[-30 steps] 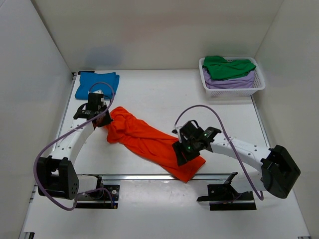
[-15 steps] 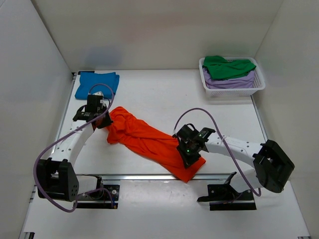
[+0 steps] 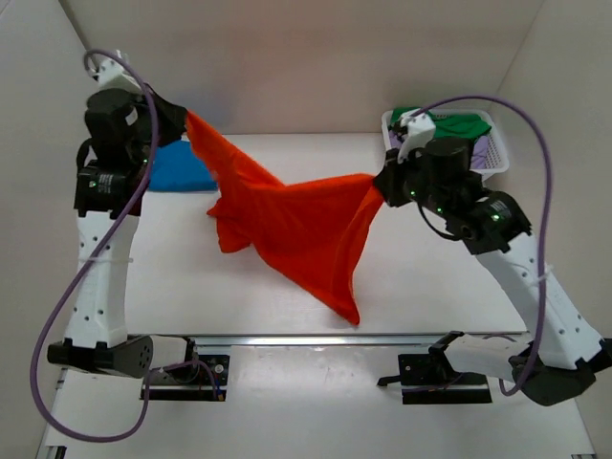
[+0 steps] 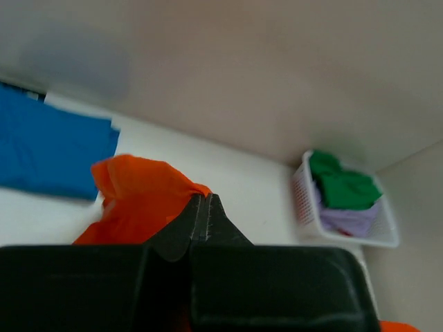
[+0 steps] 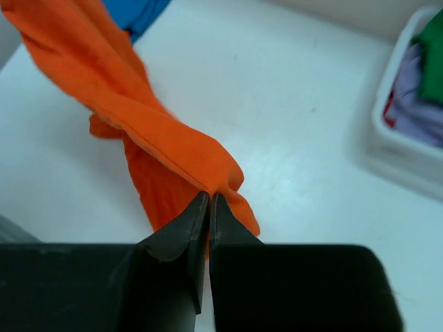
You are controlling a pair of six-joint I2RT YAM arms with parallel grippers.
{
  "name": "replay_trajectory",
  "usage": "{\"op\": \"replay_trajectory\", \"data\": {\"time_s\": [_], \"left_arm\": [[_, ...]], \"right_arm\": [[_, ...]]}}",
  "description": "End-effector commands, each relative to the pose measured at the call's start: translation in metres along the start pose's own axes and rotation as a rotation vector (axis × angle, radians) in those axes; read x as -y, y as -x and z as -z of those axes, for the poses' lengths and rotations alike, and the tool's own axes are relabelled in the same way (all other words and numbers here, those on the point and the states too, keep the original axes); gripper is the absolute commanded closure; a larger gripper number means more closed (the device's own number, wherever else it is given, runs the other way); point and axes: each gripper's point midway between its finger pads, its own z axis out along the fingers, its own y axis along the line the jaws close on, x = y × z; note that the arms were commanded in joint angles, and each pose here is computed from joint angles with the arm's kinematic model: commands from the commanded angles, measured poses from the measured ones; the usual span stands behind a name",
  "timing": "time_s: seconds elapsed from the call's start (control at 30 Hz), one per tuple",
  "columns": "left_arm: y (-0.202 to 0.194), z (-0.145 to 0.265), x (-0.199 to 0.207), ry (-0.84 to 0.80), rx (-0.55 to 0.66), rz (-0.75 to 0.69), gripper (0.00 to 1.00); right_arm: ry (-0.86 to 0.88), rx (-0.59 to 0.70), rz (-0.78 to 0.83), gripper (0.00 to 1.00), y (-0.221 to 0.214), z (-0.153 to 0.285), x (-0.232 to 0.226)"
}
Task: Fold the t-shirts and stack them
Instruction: Flatten out the tshirt
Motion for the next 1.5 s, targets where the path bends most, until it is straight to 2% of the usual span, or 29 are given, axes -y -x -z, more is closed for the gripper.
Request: {"op": "replay_trajectory", "data": {"time_s": [0.0, 0.13, 0.23, 0.27, 0.33, 0.4, 0.57, 0.67, 0.77, 0.97, 1.13, 1.47], "left_arm": [[0.041, 0.033, 0.021, -0.047, 0.098, 0.034, 1.0], [0.074, 0.084, 0.031, -0.078, 0.221, 0.041, 1.0], [0.103, 0.131, 0.036, -0.086, 0.356, 0.049, 1.0], [0.115, 0.149, 0.041, -0.104, 0.398, 0.053, 1.0], [0.126, 0.167, 0.051, -0.138, 0.433, 0.054, 1.0], [0.136, 0.183, 0.06, -0.169, 0.459, 0.056, 1.0], [0.144, 0.189, 0.066, -0.199, 0.495, 0.077, 1.0], [0.143, 0.176, 0.069, -0.198, 0.482, 0.066, 1.0], [0.134, 0.153, 0.064, -0.177, 0.459, 0.044, 1.0], [0.118, 0.095, 0.051, -0.118, 0.385, -0.028, 1.0], [0.129, 0.095, 0.055, -0.113, 0.409, -0.058, 1.0], [0.141, 0.144, 0.066, -0.171, 0.467, -0.047, 1.0]], "right_arm": [[-0.05, 0.174, 0.069, 1.0, 0.055, 0.037, 0.01], [-0.077, 0.336, 0.071, 1.0, 0.092, 0.083, 0.019], [-0.082, 0.481, 0.06, 1.0, 0.116, 0.135, 0.03], [-0.034, 0.51, 0.073, 1.0, 0.12, 0.143, 0.024], [-0.098, 0.581, 0.089, 1.0, 0.129, 0.172, 0.044], [-0.044, 0.635, 0.1, 1.0, 0.14, 0.187, 0.028], [-0.014, 0.619, 0.087, 1.0, 0.148, 0.179, 0.029], [-0.008, 0.611, 0.083, 1.0, 0.15, 0.172, 0.031], [-0.023, 0.604, 0.085, 1.0, 0.152, 0.165, 0.036], [-0.078, 0.525, 0.087, 1.0, 0.147, 0.115, 0.065], [-0.104, 0.524, 0.088, 1.0, 0.151, 0.109, 0.074], [-0.107, 0.531, 0.071, 1.0, 0.131, 0.133, 0.066]]}}
